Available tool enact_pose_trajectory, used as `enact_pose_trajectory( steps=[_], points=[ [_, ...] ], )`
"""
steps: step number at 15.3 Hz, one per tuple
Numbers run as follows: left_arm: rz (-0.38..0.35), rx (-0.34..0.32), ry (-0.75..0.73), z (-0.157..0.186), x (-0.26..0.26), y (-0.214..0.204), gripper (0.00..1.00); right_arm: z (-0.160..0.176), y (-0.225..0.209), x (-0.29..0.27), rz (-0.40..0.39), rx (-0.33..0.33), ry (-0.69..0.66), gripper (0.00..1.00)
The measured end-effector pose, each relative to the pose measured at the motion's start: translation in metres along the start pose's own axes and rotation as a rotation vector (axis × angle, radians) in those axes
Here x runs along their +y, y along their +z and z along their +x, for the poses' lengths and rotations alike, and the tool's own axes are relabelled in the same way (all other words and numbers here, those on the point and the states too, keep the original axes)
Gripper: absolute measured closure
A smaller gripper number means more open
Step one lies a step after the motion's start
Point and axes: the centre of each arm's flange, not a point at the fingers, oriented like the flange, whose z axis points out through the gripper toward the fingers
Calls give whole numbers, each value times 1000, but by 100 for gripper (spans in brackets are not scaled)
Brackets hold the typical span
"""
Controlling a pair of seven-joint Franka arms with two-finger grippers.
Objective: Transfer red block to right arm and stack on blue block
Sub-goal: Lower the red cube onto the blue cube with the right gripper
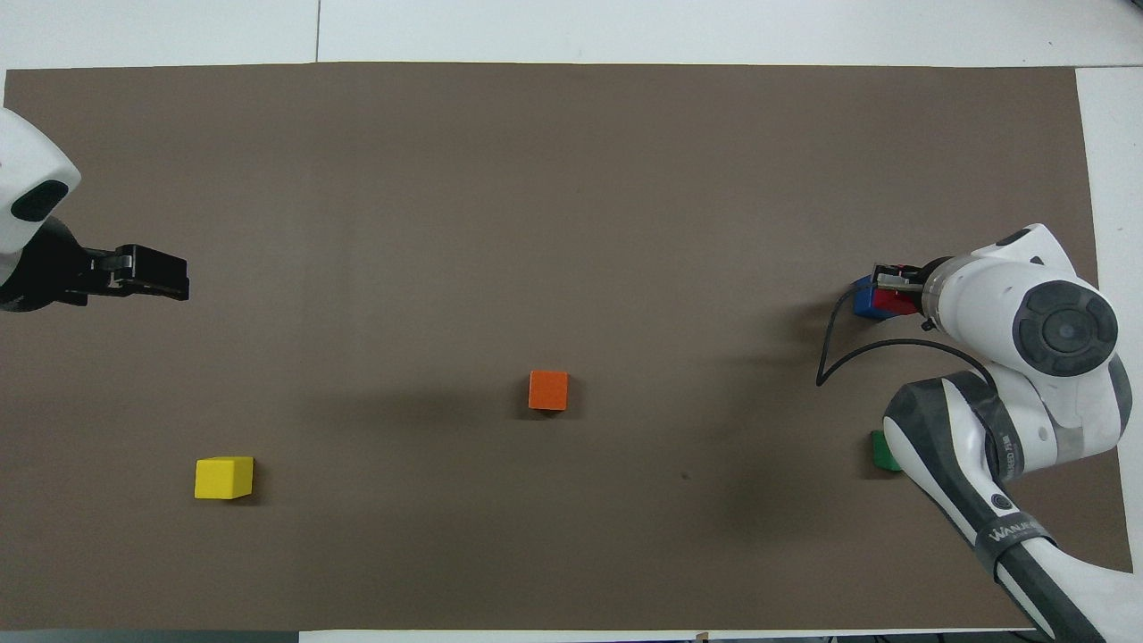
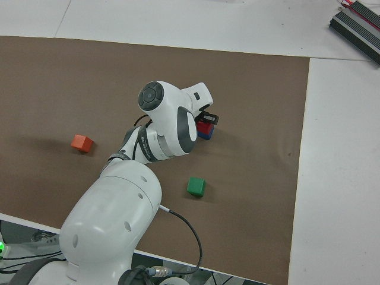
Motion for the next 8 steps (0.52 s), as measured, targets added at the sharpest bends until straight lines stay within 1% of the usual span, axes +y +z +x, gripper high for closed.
enact_pose_trajectory(
  steps=[4, 5, 8],
  points=[
    [0, 0, 0, 0, 0, 0, 0, 0, 0, 0, -1, -1, 0, 41],
    [0, 0, 0, 0, 0, 0, 0, 0, 1, 0, -2, -4, 0, 36],
    [0, 0, 0, 0, 0, 0, 0, -2, 4, 0, -6, -14, -1, 7]
  ],
)
